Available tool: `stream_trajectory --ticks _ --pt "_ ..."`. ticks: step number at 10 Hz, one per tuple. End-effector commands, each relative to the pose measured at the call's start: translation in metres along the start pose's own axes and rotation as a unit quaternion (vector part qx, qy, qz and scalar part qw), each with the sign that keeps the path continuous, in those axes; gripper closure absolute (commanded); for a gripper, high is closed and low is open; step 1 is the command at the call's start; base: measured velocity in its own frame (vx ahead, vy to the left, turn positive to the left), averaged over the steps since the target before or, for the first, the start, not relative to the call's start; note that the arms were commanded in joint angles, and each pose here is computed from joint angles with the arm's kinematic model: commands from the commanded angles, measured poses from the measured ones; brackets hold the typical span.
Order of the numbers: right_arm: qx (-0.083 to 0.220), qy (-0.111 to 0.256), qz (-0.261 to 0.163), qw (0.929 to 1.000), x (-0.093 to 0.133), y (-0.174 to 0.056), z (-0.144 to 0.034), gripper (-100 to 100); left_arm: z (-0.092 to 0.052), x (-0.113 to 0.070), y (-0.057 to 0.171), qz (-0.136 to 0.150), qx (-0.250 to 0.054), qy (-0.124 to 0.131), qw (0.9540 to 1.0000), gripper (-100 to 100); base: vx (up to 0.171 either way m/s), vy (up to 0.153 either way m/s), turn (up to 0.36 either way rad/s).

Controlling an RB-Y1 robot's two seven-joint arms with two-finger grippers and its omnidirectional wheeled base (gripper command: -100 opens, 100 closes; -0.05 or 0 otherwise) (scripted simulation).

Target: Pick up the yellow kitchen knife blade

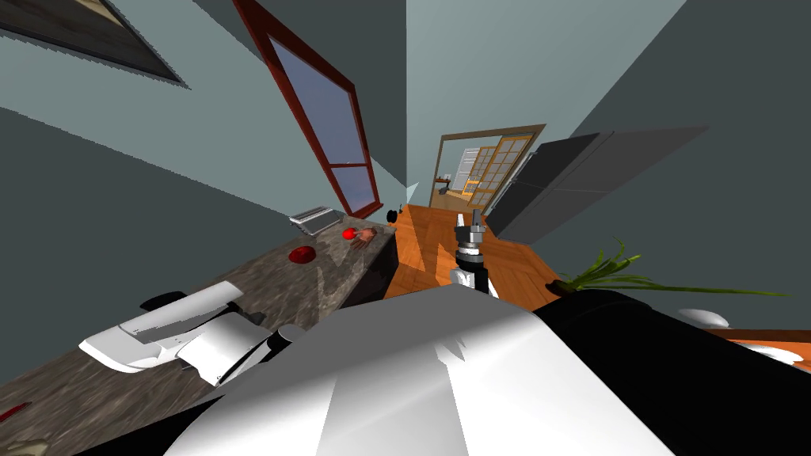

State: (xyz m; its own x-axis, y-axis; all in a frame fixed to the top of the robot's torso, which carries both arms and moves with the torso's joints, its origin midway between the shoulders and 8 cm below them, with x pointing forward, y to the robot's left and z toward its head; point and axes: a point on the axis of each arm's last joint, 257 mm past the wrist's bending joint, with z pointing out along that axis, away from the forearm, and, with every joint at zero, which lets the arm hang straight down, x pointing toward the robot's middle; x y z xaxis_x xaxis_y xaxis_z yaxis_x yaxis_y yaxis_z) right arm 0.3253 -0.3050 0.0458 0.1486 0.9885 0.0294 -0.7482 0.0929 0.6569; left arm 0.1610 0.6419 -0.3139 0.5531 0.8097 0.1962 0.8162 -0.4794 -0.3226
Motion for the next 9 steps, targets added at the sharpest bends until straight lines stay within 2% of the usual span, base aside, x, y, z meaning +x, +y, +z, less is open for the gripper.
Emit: stream_trajectory --ticks 1,2,3,5,7,9 --pt "0.000 0.000 0.000 1.0000 0.000 0.000 0.000 0 0.000 0.000 0.000 0.000 0.000 0.000 1.0000 0 0.000 0.000 0.000" --pt "0.000 0.000 0.000 1.0000 0.000 0.000 0.000 0 0.002 0.000 -0.004 -0.012 0.000 0.000 0.9999 -100 -0.088 -0.079 -0.102" --pt "0.000 0.000 0.000 1.0000 0.000 0.000 0.000 0 0.002 0.000 -0.006 -0.017 0.000 0.000 0.9999 -100 -0.106 -0.120 -0.070" --pt "0.000 0.000 0.000 1.0000 0.000 0.000 0.000 0 0.007 -0.002 -0.018 -0.053 -0.003 0.000 0.9986 -100 -0.134 -0.131 -0.124" --pt "0.000 0.000 0.000 1.0000 0.000 0.000 0.000 0 0.009 -0.002 -0.020 -0.075 -0.013 0.001 0.9971 -100 -0.126 -0.104 -0.069" --pt "0.000 0.000 0.000 1.0000 0.000 0.000 0.000 0 0.005 -0.001 -0.003 -0.086 -0.048 0.003 0.9951 -100 -0.083 -0.045 0.008"
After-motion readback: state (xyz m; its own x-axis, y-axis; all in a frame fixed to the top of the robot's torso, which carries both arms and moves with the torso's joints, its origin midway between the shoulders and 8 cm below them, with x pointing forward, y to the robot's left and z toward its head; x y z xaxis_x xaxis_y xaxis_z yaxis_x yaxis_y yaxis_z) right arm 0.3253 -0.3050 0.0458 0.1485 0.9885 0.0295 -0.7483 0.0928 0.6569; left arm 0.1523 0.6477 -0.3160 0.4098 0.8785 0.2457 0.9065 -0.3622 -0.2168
